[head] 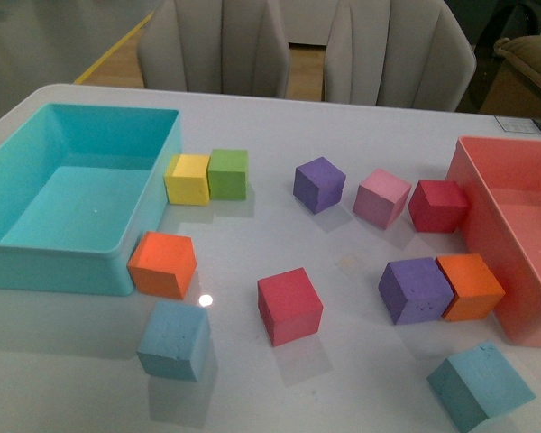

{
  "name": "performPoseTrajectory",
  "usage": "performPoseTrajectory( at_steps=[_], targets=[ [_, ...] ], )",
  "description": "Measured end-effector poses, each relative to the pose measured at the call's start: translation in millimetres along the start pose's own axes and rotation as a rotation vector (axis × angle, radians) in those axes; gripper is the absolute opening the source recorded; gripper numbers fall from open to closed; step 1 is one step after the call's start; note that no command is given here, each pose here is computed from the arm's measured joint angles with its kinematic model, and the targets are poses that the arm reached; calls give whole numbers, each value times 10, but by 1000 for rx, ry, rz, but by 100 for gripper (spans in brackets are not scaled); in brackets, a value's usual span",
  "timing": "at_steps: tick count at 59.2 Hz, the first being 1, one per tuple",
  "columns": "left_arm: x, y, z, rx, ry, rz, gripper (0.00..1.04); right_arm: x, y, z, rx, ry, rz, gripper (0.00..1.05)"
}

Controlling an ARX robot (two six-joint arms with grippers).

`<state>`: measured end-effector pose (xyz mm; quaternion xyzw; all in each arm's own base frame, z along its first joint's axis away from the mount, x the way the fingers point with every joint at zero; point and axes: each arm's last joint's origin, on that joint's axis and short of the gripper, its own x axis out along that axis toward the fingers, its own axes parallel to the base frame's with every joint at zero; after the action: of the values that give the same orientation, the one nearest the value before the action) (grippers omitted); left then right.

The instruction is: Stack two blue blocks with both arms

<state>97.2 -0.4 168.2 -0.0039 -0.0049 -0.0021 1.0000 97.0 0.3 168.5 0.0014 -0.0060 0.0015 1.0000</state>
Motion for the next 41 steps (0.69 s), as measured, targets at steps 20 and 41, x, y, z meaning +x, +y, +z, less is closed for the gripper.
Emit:
performPoseTrajectory(
  at_steps=[20, 41],
  targets=[
    [0, 0, 0, 0, 0, 0, 96, 0, 0, 0, 0, 0, 0, 96],
    [0, 0, 0, 0, 0, 0, 96, 2, 1, -2, -1, 11, 11, 96]
  ],
)
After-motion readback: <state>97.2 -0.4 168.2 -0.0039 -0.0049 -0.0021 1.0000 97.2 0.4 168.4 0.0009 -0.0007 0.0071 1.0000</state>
